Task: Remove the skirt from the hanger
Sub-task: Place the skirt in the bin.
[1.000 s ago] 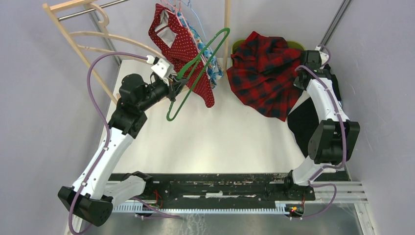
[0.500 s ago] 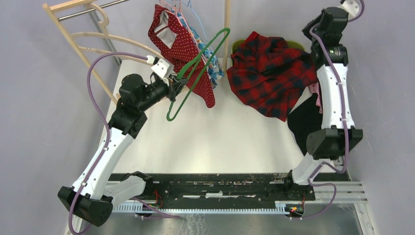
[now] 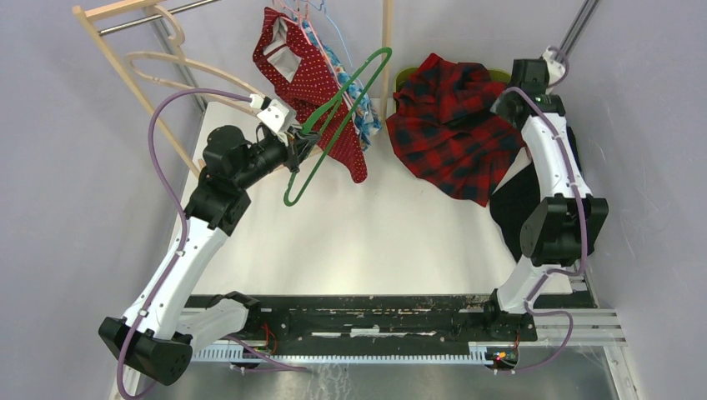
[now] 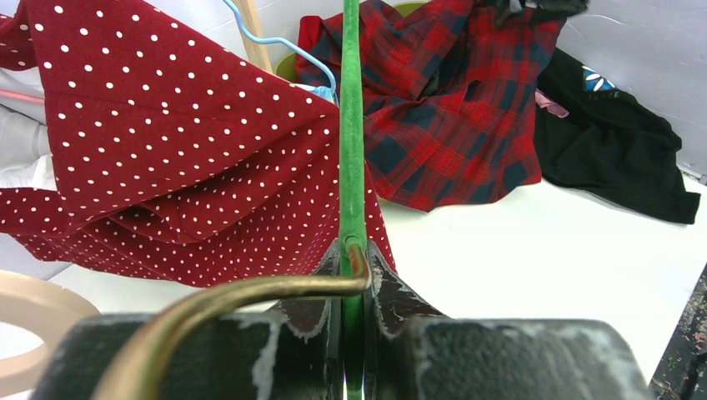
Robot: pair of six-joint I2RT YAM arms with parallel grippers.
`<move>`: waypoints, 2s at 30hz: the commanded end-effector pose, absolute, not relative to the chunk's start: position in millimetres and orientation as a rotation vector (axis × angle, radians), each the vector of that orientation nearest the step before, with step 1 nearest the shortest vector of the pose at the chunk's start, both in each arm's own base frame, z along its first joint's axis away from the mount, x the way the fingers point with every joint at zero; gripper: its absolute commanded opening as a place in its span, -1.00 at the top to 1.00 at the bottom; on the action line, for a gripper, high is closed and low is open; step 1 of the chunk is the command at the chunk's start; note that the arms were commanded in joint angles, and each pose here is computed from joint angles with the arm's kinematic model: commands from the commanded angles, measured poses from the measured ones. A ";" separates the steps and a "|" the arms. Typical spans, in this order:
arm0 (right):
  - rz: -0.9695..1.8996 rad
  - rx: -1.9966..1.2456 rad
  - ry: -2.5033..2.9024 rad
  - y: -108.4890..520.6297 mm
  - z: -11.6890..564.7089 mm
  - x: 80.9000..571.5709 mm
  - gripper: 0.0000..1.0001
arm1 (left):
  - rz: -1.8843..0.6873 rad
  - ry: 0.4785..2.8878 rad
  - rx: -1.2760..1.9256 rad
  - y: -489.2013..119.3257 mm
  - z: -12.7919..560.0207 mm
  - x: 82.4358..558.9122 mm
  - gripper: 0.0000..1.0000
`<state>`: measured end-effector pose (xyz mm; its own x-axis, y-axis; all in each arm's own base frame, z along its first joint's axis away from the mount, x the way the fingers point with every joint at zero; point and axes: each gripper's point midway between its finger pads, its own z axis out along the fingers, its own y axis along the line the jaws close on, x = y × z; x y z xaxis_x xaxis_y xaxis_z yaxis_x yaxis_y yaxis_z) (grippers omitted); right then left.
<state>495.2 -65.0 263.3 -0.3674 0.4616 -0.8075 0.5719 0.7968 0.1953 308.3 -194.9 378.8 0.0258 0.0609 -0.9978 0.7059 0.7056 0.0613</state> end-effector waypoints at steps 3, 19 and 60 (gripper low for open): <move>-0.277 0.812 2.035 -82.8 268.6 421.8 -0.27 | -0.531 1.404 0.680 -193.0 398.9 304.6 0.94; 0.047 1.017 1.994 -76.4 209.0 444.3 -0.55 | -0.551 1.409 0.688 -196.4 393.2 305.1 0.94; 1.067 0.666 1.133 16.8 522.4 639.1 0.99 | -0.572 1.424 0.705 -209.1 388.1 325.8 0.94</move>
<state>613.9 -25.2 492.9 0.1366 0.8514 -0.5064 -0.0908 0.5198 0.8495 325.9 -205.4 350.2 -0.0412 0.0868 -0.9954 0.7226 0.6906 0.0303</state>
